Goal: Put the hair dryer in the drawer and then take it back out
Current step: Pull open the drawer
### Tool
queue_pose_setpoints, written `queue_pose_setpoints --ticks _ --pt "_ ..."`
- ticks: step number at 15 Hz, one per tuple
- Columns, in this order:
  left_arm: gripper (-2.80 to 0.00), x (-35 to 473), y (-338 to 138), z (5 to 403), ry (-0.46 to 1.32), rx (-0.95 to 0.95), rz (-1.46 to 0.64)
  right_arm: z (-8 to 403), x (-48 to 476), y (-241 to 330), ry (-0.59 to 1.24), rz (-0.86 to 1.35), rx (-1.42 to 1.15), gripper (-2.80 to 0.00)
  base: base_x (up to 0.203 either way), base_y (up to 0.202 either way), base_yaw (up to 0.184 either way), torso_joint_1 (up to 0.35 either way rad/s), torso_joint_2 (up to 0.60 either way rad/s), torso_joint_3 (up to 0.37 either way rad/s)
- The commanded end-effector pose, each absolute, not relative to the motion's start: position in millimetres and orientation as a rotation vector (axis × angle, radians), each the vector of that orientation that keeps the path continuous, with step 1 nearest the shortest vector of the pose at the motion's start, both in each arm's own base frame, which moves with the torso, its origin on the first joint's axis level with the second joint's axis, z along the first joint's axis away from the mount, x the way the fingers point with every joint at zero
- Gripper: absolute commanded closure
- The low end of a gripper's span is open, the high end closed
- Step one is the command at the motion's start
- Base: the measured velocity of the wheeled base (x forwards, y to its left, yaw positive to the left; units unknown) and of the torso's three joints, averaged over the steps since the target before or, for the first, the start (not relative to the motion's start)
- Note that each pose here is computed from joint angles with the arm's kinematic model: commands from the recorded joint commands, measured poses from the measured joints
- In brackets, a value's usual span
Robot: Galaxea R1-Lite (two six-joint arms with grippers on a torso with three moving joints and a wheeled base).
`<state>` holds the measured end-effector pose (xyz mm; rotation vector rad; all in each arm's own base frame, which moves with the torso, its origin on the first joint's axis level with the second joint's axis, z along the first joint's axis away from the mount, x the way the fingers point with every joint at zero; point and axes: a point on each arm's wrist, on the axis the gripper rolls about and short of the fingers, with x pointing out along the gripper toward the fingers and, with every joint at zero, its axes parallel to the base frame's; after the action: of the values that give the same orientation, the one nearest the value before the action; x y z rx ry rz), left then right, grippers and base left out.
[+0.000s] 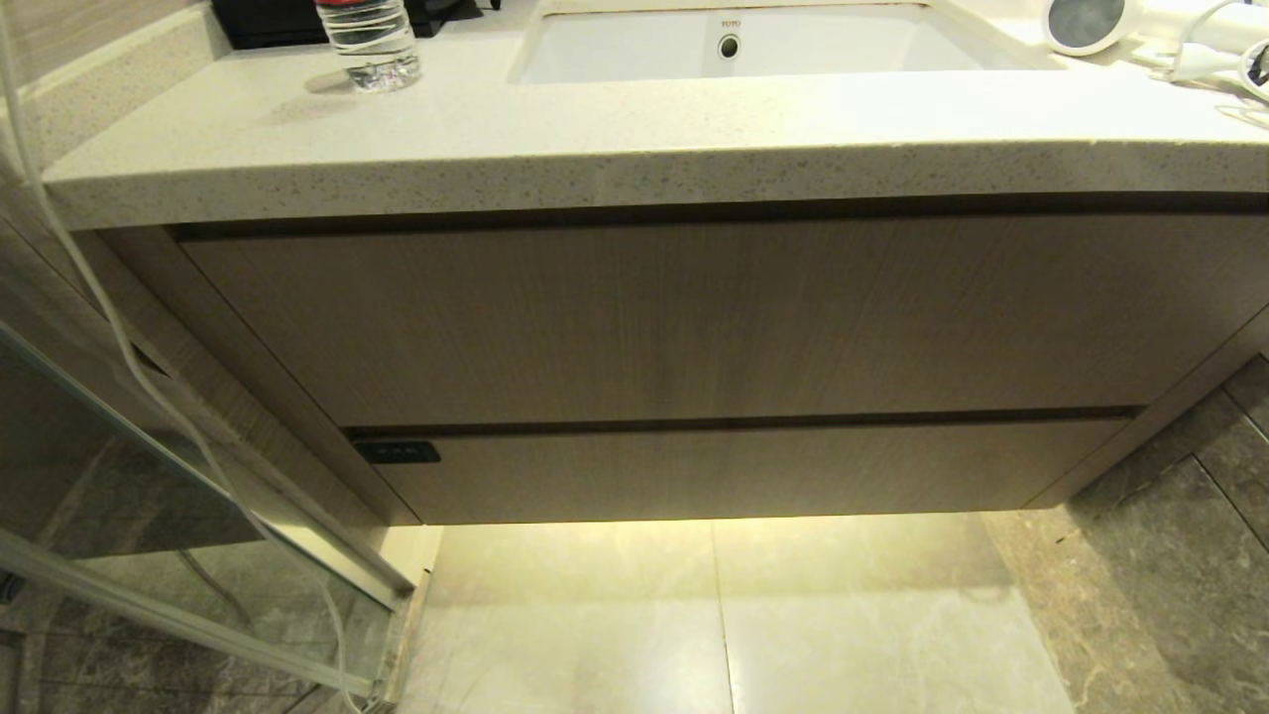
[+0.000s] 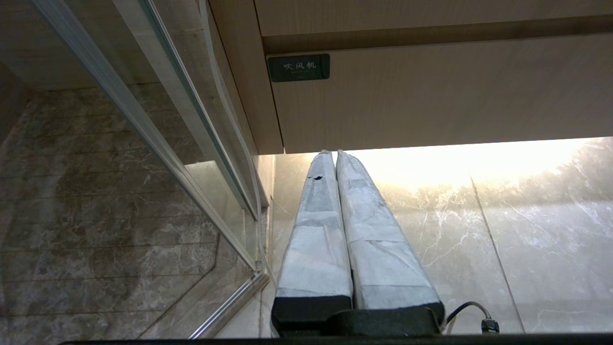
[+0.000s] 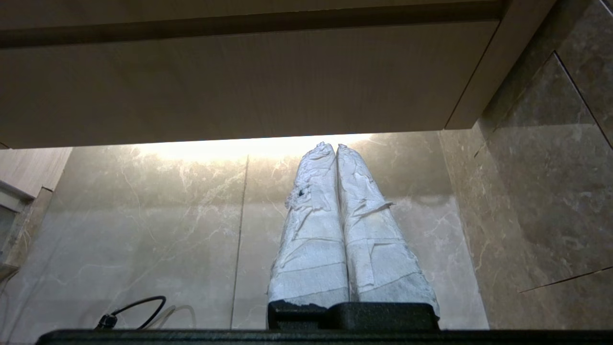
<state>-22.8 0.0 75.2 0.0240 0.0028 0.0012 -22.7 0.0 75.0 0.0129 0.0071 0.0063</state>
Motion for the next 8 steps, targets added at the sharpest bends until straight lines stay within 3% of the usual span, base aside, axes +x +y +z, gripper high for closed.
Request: queue_pose_setpoints --ticks 1,8 --pt "0.00 -22.8 0.0 75.2 0.003 0.025 0.001 74.6 -22.6 0.0 0.008 0.008 0.012 0.00 0.000 0.000 0.000 0.000 0.00 0.000" --pt "0.00 -22.8 0.0 75.2 0.003 0.025 0.001 74.6 -22.5 0.0 0.009 0.007 0.012 0.00 0.000 0.000 0.000 0.000 0.00 0.000"
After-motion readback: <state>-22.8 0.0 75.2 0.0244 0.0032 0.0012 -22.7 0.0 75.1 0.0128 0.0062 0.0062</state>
